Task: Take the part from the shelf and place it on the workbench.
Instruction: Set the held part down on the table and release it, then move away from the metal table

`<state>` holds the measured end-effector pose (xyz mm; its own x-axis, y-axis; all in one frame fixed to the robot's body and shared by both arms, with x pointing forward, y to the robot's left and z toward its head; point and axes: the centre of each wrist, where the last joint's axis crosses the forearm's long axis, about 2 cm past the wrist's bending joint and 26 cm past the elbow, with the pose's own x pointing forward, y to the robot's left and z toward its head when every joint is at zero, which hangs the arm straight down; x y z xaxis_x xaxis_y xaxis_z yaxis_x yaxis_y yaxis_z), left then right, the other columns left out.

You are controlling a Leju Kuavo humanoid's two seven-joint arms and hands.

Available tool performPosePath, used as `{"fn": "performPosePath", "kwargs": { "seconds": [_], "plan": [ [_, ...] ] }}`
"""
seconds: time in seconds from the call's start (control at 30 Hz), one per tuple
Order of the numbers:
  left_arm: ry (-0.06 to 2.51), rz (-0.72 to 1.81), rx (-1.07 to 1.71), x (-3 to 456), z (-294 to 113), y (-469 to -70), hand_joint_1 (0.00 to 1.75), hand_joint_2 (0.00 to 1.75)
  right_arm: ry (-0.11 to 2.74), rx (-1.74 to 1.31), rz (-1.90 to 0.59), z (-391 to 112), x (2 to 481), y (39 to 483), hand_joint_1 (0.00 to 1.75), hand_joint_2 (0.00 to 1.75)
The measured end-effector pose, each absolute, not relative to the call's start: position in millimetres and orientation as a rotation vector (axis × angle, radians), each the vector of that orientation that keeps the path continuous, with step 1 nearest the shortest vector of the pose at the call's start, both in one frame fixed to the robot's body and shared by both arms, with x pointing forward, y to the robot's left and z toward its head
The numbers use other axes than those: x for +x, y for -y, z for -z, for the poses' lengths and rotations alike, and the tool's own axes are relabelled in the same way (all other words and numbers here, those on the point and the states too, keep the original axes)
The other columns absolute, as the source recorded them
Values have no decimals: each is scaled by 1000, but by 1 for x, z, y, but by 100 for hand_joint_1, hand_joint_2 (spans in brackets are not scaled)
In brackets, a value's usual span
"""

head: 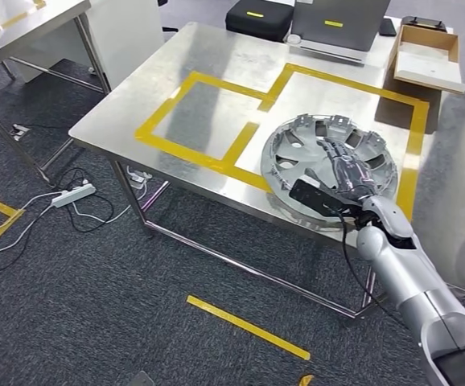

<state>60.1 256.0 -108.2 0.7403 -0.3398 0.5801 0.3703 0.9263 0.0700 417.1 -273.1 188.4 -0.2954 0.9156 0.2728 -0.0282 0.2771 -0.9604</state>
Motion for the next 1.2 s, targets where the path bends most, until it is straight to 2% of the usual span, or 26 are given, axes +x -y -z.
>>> {"fn": "performPosePath", "kwargs": {
  "seconds": [0.33,0.73,0.87,1.2],
  "plan": [
    [626,389,-28,60,108,-256,0,0,1736,-890,-1104,-220,404,280,0,0],
    [631,389,-26,61,108,-253,0,0,1801,-916,-1058,-229,389,293,0,0],
    [635,389,-23,63,107,-252,0,175,1797,-927,-1056,-228,387,298,0,0],
    [634,389,-21,61,108,-251,0,175,1810,-929,-1043,-225,379,302,0,0]
  ]
}}
